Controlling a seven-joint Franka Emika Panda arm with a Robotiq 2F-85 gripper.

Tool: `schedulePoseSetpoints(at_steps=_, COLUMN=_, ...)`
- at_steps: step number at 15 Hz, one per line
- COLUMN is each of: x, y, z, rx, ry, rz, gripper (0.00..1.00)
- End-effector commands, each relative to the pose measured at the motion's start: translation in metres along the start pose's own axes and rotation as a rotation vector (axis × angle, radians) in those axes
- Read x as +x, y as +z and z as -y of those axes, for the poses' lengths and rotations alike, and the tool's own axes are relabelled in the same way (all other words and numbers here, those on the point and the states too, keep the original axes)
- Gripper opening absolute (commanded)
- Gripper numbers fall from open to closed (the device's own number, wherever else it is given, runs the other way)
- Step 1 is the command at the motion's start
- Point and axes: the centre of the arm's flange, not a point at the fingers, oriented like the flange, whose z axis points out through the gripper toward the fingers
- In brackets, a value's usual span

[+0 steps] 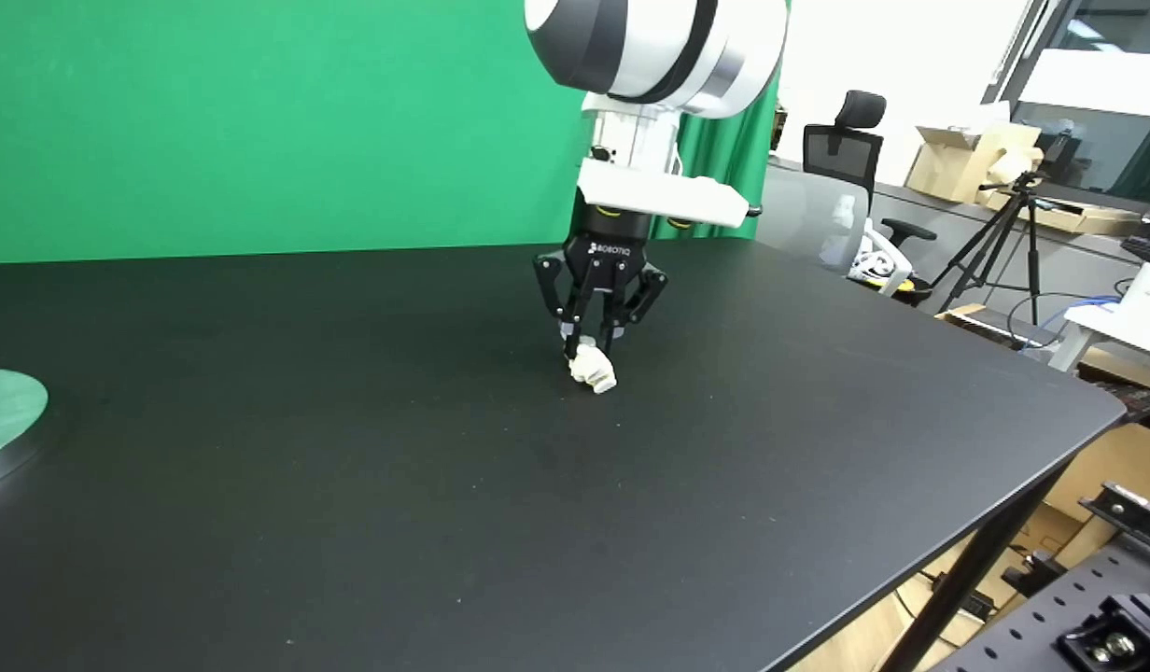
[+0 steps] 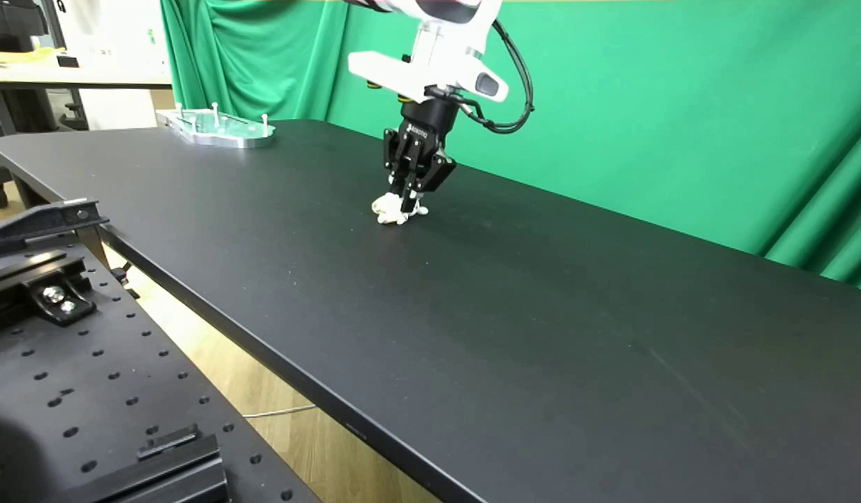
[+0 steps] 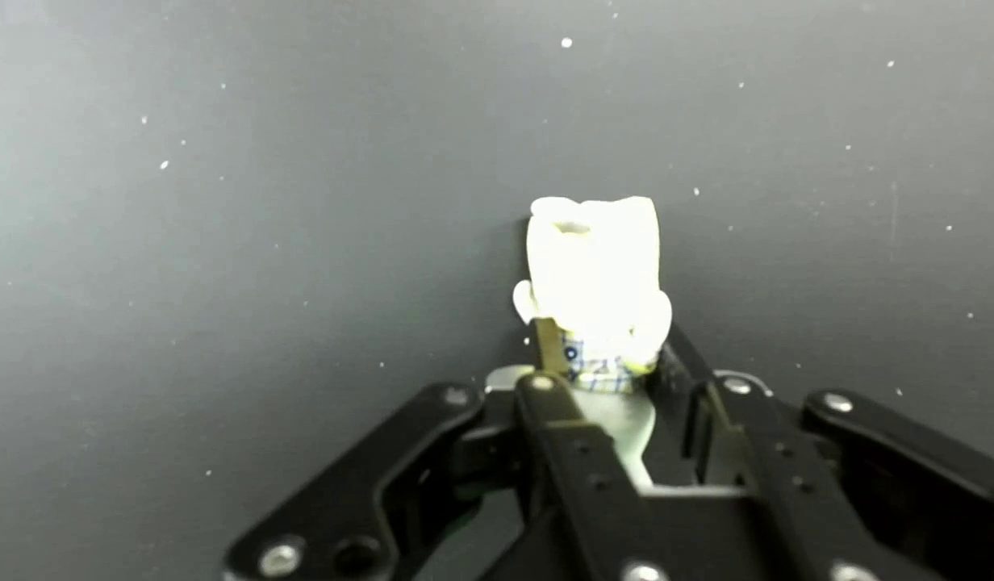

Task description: Move the white object to the right slightly

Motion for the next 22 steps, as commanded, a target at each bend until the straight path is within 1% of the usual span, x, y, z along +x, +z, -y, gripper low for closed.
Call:
schedulePoseSetpoints(at_steps=1, x=0.003, y=-0.013, z=0.0, rx=0.001, ry=-0.019, rz=0.016, gripper=0.07)
schedulePoseSetpoints(at_steps=2, x=0.001, y=-0.017, z=0.001, rx=-0.012, ry=-0.026, rz=0.019, gripper=0.06)
schedulePoseSetpoints(at_steps=5, x=-0.018, y=-0.036, z=-0.001, rx=-0.053, ry=-0.053, rz=0.044, gripper=0.07)
schedulePoseSetpoints(at_steps=9, x=-0.042, y=-0.055, z=-0.022, rx=-0.096, ry=-0.05, rz=0.048, gripper=0.07)
schedulePoseSetpoints(at_steps=13, x=-0.061, y=-0.066, z=-0.059, rx=-0.121, ry=-0.004, rz=0.019, gripper=0.07)
schedulePoseSetpoints(at_steps=17, x=-0.069, y=-0.074, z=-0.103, rx=-0.111, ry=0.073, rz=0.001, gripper=0.07)
schedulePoseSetpoints(at_steps=20, x=-0.073, y=-0.075, z=-0.129, rx=-0.1, ry=0.134, rz=-0.015, gripper=0.07)
schedulePoseSetpoints(at_steps=21, x=-0.073, y=-0.074, z=-0.136, rx=-0.095, ry=0.151, rz=-0.016, gripper=0.54)
schedulePoseSetpoints(at_steps=22, x=-0.075, y=-0.073, z=-0.141, rx=-0.092, ry=0.168, rz=-0.022, gripper=0.55)
